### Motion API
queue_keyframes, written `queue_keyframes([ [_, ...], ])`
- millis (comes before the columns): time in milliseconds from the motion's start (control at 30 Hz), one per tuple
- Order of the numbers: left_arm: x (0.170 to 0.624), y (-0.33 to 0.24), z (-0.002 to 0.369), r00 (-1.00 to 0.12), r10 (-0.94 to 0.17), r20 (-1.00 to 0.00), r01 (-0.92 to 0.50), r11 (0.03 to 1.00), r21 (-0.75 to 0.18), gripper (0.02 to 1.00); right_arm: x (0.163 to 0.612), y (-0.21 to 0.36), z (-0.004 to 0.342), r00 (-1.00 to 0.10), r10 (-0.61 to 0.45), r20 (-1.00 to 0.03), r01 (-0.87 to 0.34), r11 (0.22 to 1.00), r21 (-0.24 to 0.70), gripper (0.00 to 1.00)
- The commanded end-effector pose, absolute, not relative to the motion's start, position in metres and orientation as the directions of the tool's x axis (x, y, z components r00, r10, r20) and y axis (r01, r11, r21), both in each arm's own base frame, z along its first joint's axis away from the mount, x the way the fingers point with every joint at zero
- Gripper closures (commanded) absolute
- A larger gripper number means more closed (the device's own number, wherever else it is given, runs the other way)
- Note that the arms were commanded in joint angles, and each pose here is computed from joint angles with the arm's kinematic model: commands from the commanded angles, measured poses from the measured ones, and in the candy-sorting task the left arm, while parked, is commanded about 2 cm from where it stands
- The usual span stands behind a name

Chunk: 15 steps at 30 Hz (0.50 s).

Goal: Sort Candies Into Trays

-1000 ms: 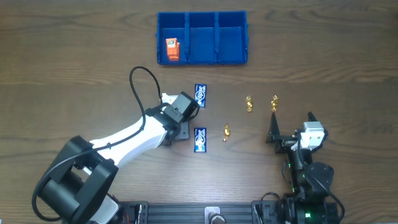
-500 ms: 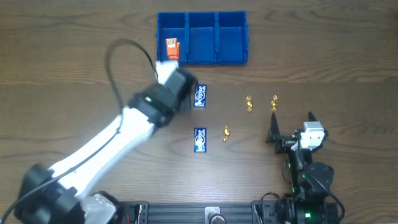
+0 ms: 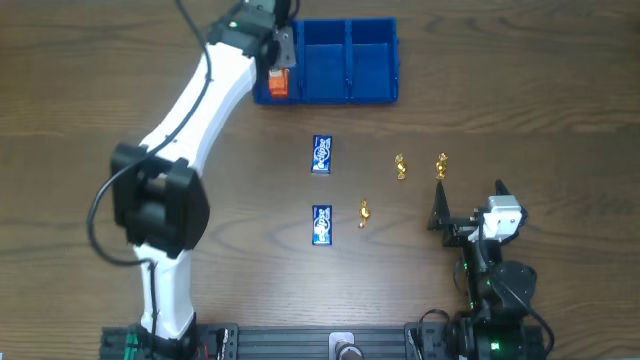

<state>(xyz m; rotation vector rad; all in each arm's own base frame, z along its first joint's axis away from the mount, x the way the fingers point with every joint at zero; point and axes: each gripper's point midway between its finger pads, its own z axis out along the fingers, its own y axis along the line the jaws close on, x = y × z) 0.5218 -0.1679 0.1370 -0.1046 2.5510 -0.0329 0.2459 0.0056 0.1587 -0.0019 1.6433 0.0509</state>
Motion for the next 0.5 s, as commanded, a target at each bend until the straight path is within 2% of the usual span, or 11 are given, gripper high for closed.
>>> queue_keyframes([
  [33,0.531,-0.176,0.137,-0.831,-0.07,-0.551,-0.031,0.996,-0.081,0.667,0.246,0.006,0.157,-0.075,0.025,-0.997,-0.037,0.999,0.028,0.003],
  [133,0.531,-0.176,0.136,-0.832,-0.07,-0.55,-0.03,0.996,-0.081,0.56,0.246,0.006,0.157,-0.075,0.025,-0.997,-0.037,0.999,0.028,0.003],
  [233,0.536,-0.168,0.139,-0.824,-0.086,-0.561,-0.045,0.995,-0.087,0.237,0.246,0.006,0.157,-0.075,0.025,-0.997,-0.037,0.999,0.028,0.003],
  [267,0.537,-0.161,0.146,-0.815,-0.099,-0.57,-0.057,0.994,-0.092,0.174,0.246,0.006,0.157,-0.075,0.025,-0.997,-0.037,0.999,0.028,0.003],
  [333,0.535,-0.148,0.173,-0.79,-0.132,-0.599,-0.079,0.99,-0.114,0.134,0.246,0.006,0.157,-0.075,0.025,-0.997,-0.037,0.999,0.028,0.003],
  [400,0.525,-0.133,0.22,-0.72,-0.168,-0.673,-0.084,0.984,-0.155,0.13,0.246,0.006,0.157,-0.075,0.025,-0.997,-0.037,0.999,0.028,0.003],
  [500,0.482,-0.104,0.304,-0.496,-0.221,-0.84,-0.05,0.973,-0.227,0.11,0.246,0.006,0.157,-0.075,0.025,-0.997,-0.037,0.999,0.028,0.003],
])
